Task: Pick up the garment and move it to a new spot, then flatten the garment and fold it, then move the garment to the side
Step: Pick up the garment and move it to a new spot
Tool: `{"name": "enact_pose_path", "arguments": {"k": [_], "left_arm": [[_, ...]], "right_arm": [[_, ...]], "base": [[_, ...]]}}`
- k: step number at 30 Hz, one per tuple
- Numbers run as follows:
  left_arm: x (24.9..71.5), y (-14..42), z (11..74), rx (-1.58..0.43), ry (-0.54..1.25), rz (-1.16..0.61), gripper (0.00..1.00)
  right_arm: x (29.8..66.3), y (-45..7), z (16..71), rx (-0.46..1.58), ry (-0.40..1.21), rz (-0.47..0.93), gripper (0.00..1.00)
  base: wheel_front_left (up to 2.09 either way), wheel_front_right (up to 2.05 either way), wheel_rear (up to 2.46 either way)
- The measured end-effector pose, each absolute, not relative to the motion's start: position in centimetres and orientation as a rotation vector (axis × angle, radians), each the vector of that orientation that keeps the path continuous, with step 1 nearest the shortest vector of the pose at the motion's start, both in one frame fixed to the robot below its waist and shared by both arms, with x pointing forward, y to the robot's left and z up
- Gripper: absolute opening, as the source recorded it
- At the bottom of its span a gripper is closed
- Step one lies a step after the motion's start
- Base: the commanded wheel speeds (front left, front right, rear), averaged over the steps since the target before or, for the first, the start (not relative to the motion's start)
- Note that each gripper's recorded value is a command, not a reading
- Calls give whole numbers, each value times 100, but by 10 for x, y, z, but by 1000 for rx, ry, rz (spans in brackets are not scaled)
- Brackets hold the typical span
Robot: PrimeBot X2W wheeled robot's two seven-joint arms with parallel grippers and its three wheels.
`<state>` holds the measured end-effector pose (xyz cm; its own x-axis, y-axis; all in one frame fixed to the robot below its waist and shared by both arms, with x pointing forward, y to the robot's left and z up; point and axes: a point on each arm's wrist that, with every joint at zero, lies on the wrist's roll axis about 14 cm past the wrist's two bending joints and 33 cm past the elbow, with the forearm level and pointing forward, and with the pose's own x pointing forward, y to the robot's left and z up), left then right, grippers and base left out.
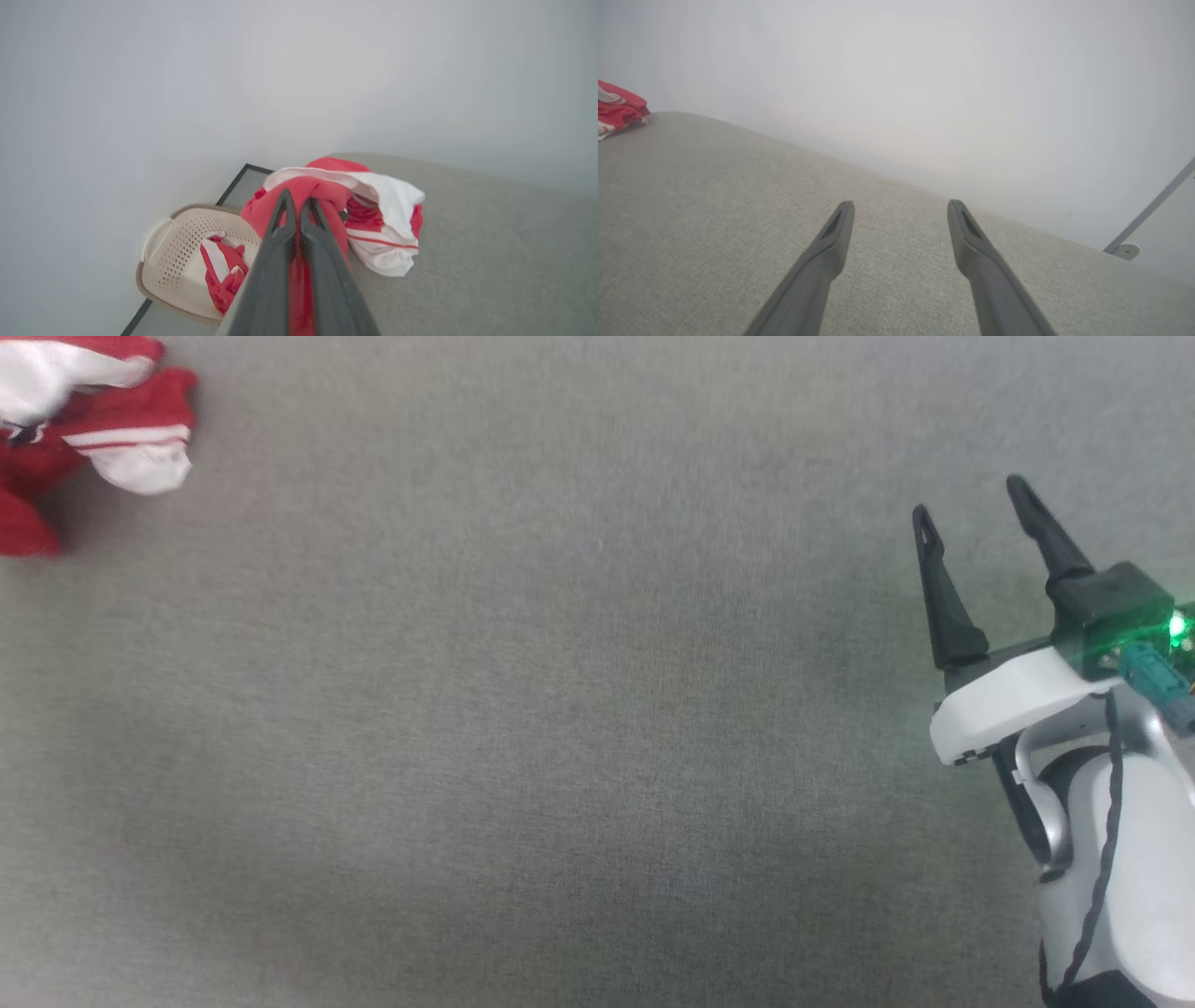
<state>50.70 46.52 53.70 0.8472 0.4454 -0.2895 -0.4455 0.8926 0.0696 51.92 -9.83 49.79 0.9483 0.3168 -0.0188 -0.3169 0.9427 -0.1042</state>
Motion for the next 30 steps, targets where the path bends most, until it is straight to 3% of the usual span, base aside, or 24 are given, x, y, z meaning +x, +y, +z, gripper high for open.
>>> {"name": "enact_pose_path", "arguments": {"k": [15, 30], "left_arm": [[491, 435, 739, 211, -75, 326, 0], [494, 331, 820, 309, -228, 90, 0]], "right_arm": [[485, -96, 566, -49, -156, 299, 100], [465, -140, 598, -52, -240, 177, 100]], "base": [[0, 0, 0], [0, 0, 0]]}}
